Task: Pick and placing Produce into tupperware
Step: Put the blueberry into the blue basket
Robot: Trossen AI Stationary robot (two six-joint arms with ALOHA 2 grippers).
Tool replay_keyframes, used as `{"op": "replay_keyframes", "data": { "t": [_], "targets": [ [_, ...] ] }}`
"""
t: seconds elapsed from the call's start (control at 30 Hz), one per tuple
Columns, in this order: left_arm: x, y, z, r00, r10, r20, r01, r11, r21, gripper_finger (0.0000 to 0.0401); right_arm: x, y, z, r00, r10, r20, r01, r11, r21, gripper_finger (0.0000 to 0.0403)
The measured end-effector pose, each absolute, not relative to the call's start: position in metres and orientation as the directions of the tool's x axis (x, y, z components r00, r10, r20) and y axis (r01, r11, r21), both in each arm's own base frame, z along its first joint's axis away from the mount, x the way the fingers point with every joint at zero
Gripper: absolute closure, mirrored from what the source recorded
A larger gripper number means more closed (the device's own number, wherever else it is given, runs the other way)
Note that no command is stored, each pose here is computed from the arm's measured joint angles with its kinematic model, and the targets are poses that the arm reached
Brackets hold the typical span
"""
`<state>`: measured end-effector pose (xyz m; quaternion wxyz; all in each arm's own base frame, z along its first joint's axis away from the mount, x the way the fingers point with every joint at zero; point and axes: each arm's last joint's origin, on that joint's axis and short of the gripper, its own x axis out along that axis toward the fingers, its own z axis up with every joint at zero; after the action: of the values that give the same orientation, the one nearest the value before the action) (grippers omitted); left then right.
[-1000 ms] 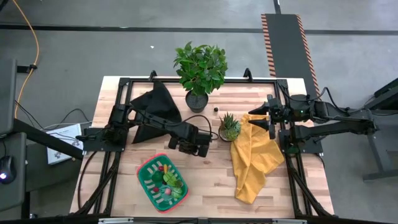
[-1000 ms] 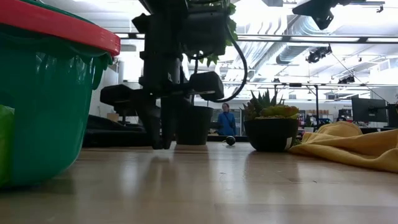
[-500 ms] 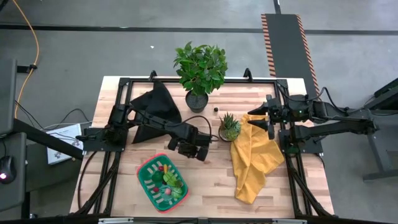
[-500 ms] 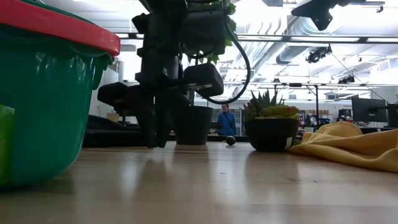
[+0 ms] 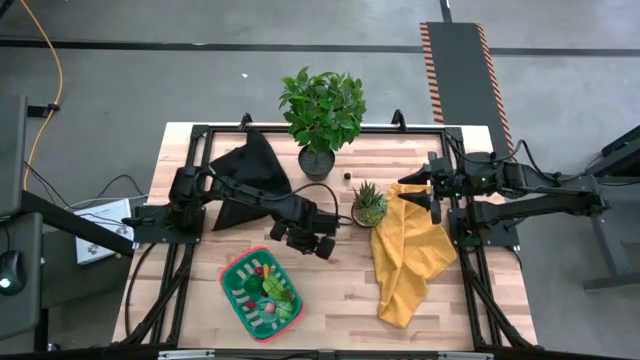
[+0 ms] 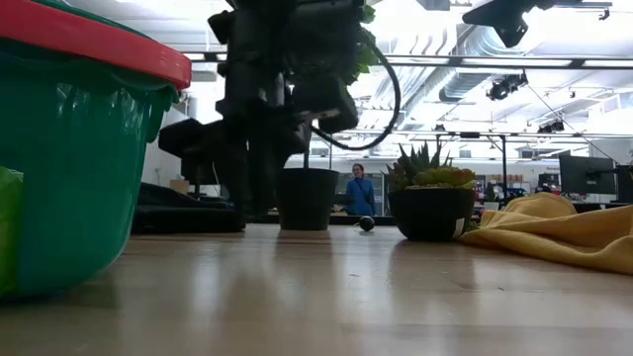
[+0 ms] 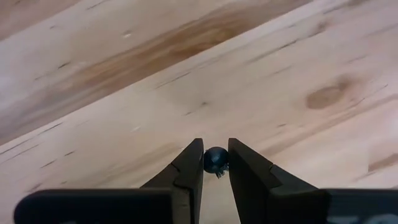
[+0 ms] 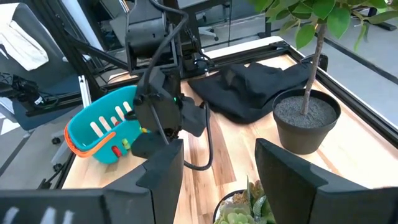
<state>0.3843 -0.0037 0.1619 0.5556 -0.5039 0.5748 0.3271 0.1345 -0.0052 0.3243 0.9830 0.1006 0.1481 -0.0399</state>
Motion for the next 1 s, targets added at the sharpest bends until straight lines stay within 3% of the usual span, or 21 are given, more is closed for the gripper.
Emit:
{"op": "replay_keyframes", "data": {
  "t": [0.23,0.63,1.0],
  "targets": [
    [0.387,0.001,0.190,0.096,-0.221,-0.971,-0.915,0.365,-0.173,0.0341,0.135,-0.005,0.324,0.953,-0.049,-0.298,0.108,0.977,0.186,0.0212],
    [0.401,0.008,0.264,0.183,-0.143,-0.973,-0.814,0.532,-0.231,0.0341,0.137,-0.005,0.324,0.951,-0.048,-0.304,0.114,0.972,0.203,0.0212],
    [0.377,-0.023,0.294,0.008,-0.071,-0.997,-0.778,0.626,-0.051,0.0341,0.137,-0.006,0.324,0.949,-0.091,-0.303,0.158,0.966,0.205,0.0212]
  ]
}}
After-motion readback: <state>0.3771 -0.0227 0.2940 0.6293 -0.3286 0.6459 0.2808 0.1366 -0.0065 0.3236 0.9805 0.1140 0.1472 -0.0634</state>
